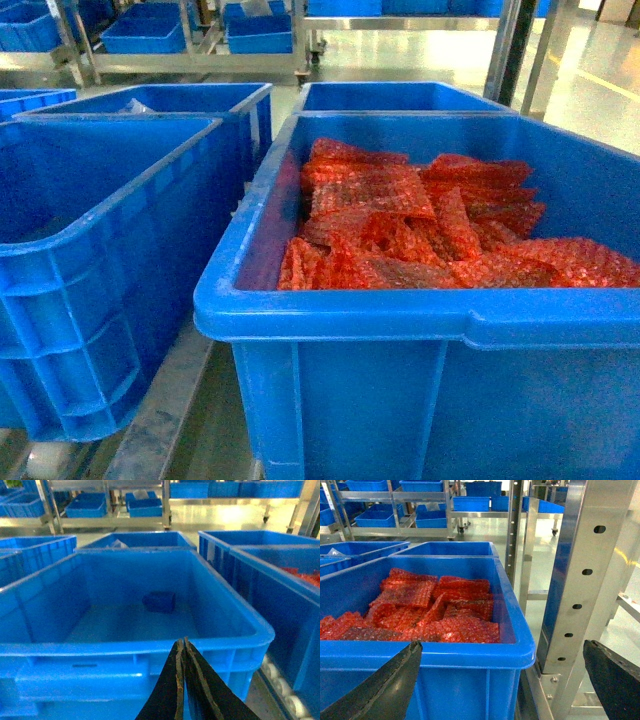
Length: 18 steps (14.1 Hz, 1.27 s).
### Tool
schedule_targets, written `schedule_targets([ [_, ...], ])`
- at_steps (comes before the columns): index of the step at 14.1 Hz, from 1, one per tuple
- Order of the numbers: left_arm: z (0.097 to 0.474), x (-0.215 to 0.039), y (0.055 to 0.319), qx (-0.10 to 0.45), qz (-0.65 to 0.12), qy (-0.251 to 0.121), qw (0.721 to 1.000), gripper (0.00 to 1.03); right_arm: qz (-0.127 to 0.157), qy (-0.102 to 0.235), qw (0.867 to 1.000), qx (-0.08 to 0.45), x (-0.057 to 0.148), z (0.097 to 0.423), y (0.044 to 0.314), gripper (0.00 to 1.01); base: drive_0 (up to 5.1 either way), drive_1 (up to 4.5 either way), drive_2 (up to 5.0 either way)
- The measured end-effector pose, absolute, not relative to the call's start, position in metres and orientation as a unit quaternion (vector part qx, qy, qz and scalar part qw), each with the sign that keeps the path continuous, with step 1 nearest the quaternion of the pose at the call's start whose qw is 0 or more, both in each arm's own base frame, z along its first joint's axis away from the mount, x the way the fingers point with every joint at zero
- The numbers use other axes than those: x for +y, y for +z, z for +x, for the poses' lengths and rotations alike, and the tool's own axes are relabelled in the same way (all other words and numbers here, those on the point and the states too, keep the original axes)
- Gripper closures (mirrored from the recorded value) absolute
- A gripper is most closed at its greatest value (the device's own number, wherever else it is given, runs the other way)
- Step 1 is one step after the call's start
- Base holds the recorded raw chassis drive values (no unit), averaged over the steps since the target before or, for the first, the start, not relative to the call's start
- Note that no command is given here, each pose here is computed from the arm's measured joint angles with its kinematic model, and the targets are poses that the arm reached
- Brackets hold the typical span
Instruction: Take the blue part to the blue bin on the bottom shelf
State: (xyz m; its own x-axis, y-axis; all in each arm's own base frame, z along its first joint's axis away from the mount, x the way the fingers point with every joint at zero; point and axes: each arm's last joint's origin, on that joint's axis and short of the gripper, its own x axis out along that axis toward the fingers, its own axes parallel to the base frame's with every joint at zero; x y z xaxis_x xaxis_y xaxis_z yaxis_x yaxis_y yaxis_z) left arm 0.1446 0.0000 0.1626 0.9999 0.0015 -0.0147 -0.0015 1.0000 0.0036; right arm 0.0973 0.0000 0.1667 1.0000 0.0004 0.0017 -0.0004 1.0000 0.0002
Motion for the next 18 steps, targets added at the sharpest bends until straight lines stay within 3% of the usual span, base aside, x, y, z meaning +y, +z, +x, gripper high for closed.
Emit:
schedule_targets([
  [17, 0.108, 0.000, 0.171, -0.008, 0.002, 0.001, 1.000, 1.01, 0.000, 0.000, 1.000, 0.000, 0.000, 0.097, 0.167, 0.03, 0.0, 0.00, 0.0],
  [18, 0.100, 0.000, 0.164, 0.021, 0.002, -0.001, 1.000, 1.01, 0.000, 0.000, 1.000, 0.000, 0.000, 0.097, 0.167, 0.03, 0.0, 0.00, 0.0],
])
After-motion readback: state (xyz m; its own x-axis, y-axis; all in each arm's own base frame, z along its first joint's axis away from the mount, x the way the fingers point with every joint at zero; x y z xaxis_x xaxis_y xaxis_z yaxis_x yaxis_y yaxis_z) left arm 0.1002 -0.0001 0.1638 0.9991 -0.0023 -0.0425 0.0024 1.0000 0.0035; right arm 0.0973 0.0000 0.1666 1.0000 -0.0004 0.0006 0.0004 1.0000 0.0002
